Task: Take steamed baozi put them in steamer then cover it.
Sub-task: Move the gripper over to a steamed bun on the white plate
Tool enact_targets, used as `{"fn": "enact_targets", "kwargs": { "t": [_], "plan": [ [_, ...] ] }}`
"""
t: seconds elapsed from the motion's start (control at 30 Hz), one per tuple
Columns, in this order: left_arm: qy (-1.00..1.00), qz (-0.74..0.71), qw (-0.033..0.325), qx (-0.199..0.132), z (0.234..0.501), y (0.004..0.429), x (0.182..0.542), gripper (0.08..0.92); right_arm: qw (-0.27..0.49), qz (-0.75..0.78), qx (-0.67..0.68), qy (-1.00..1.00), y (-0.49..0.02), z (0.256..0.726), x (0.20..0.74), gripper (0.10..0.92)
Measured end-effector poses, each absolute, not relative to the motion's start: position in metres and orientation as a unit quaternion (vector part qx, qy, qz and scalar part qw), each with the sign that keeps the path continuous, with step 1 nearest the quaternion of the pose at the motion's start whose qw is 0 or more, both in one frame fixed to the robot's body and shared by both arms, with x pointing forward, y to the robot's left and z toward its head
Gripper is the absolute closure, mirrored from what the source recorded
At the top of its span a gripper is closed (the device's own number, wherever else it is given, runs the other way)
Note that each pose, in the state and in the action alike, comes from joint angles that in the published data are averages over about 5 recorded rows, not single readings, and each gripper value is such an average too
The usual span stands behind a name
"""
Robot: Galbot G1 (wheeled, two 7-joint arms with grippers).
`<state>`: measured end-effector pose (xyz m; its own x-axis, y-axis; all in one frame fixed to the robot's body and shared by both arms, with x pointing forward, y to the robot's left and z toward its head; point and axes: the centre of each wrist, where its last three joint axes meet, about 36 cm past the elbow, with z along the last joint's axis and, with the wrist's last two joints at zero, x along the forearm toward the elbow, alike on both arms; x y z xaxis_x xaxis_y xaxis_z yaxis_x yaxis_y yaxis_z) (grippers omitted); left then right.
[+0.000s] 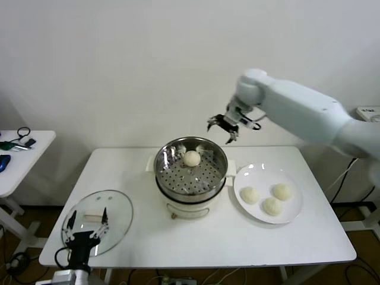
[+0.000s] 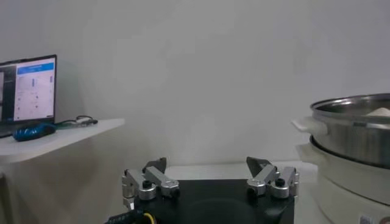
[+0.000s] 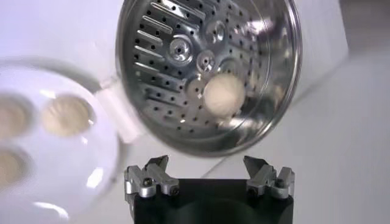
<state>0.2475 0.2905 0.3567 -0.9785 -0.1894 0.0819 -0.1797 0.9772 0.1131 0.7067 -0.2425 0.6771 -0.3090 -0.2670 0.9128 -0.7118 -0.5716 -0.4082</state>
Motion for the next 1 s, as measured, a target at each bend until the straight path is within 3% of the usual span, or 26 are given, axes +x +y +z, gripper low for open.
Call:
{"fn": "enact_targets", "kwargs": {
  "t": [0.4, 1.0],
  "plan": [
    [-0.993, -0.054, 0.047, 0.093, 0.357, 0.29, 0.245, 0.177, 0.323, 0.545, 0.543, -0.551, -0.334, 0.609, 0.683, 0.2],
    [-0.994, -0.044, 0.045, 0.09, 0.365, 0.285, 0.25, 0.177, 0.416, 0.492, 0.538, -0.544, -0.359, 0.499, 0.673, 0.2]
  ]
}}
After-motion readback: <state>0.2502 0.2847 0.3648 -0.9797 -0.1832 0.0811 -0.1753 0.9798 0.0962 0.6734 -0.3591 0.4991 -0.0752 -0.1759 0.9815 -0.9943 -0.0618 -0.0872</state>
